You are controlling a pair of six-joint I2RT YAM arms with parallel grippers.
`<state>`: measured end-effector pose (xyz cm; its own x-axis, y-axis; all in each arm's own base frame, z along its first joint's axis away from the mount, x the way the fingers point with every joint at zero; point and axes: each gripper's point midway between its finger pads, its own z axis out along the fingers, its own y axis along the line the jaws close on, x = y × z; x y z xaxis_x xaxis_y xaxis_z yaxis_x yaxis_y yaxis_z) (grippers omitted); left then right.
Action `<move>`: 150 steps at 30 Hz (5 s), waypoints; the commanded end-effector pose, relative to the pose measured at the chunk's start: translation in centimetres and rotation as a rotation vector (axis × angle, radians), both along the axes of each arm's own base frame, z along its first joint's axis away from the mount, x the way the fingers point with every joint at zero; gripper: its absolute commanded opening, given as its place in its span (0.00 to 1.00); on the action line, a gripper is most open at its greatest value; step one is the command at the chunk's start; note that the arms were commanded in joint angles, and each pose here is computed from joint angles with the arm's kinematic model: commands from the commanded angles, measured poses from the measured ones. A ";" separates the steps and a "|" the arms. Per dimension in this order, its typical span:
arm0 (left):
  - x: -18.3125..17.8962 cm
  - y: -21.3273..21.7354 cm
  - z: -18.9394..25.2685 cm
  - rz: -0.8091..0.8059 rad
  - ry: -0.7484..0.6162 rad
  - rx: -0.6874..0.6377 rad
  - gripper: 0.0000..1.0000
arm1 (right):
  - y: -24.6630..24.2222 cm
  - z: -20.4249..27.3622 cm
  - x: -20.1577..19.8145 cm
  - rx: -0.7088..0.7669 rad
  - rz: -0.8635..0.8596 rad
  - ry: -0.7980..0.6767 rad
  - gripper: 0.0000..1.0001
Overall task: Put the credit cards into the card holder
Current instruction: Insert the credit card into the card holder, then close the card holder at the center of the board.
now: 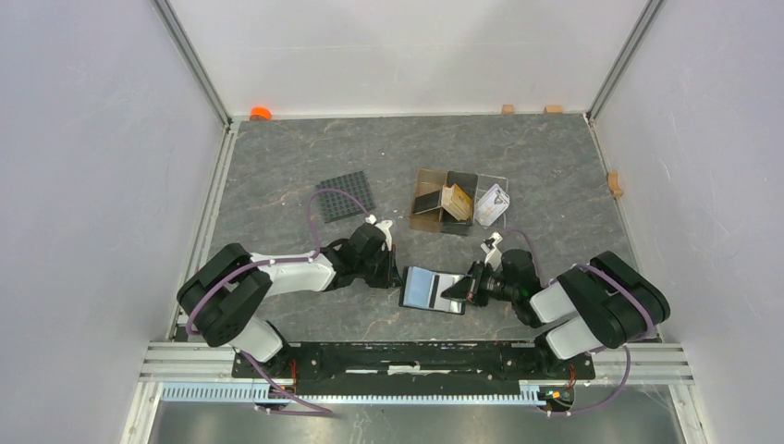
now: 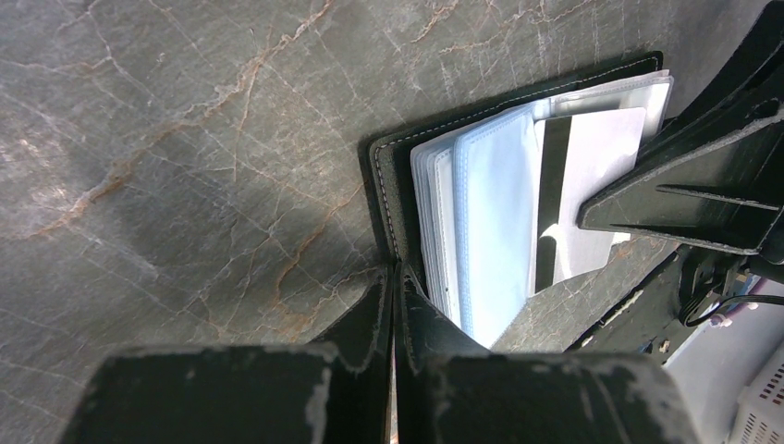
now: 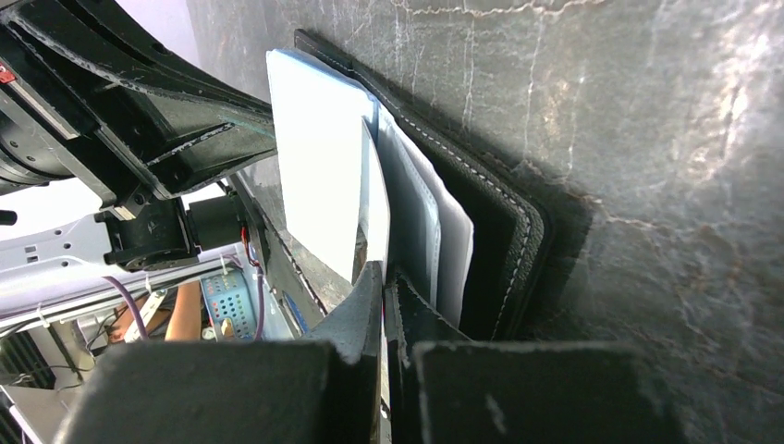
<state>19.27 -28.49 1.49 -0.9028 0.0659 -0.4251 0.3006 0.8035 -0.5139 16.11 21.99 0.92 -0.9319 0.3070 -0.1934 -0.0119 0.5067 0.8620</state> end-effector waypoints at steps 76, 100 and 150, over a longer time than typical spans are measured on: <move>-2.7 -1.3 -1.8 0.026 0.074 -0.144 0.02 | 4.3 3.1 3.2 -0.432 0.147 -0.261 0.55; -1.7 0.9 1.2 0.063 -0.032 -0.063 0.52 | -0.6 10.9 5.4 -0.749 0.076 -0.531 0.92; 5.3 10.9 14.7 0.006 -0.345 0.216 1.00 | -8.6 7.8 8.1 -0.695 0.014 -0.457 0.00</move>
